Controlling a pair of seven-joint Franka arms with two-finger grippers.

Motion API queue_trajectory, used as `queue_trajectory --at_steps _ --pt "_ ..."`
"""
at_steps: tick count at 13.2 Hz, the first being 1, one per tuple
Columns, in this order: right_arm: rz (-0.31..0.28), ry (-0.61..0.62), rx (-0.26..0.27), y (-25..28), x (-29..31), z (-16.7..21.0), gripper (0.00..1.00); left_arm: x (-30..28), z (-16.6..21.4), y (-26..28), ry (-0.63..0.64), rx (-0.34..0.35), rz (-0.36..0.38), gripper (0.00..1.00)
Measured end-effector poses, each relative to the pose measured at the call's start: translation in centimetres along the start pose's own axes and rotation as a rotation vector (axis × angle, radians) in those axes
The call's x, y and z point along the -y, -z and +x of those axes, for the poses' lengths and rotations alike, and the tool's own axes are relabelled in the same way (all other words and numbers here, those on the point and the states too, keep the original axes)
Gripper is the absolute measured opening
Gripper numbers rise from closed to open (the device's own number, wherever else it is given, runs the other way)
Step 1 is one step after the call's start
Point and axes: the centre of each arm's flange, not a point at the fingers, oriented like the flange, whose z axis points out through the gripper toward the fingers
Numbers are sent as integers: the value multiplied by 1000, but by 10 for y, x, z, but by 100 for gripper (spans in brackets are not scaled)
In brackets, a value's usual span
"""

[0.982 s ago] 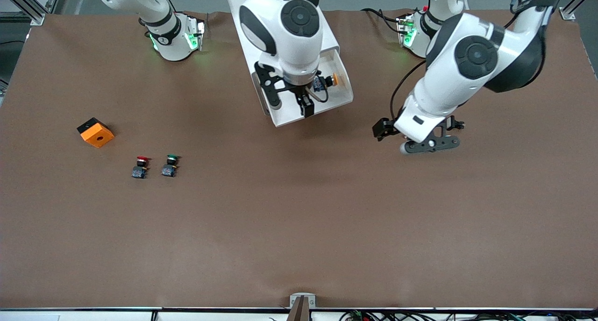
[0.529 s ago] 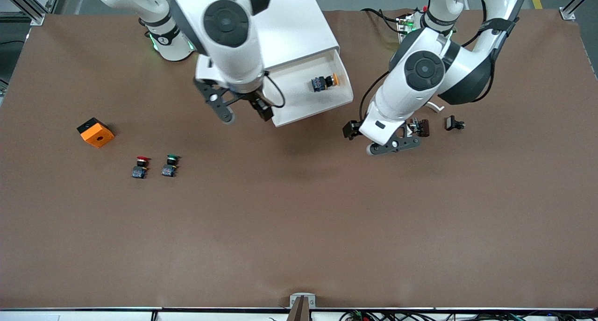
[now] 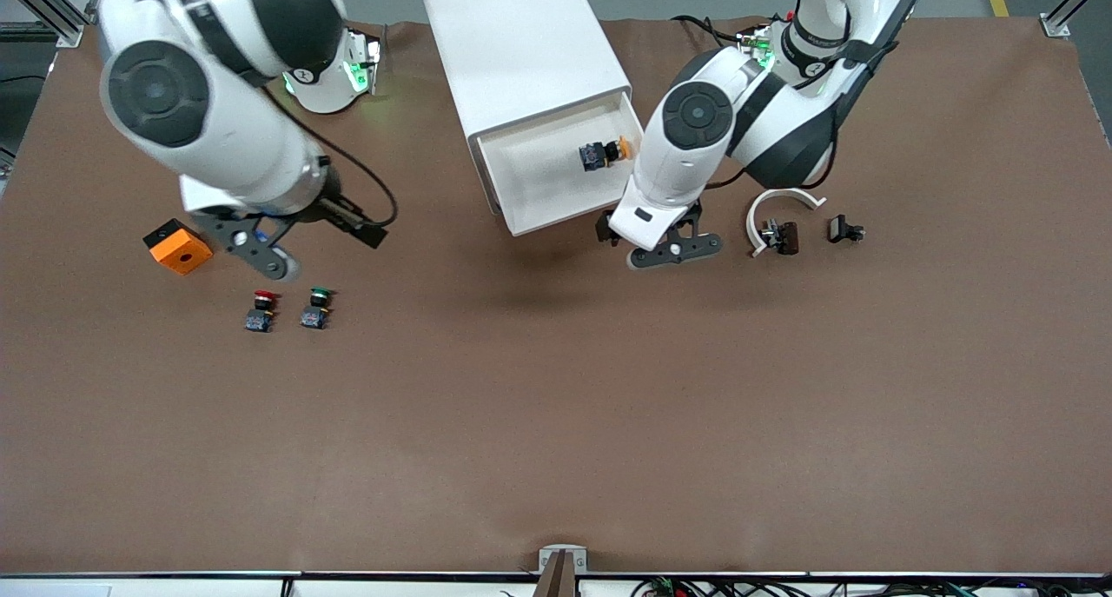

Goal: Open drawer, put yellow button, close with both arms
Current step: 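Push the drawer front inward with the left gripper while the right gripper retracts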

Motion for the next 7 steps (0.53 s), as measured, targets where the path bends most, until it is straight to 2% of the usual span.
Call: queue_trajectory --at_steps 7 --pt "18 210 21 19 -104 93 100 -40 -32 -18 18 14 -17 100"
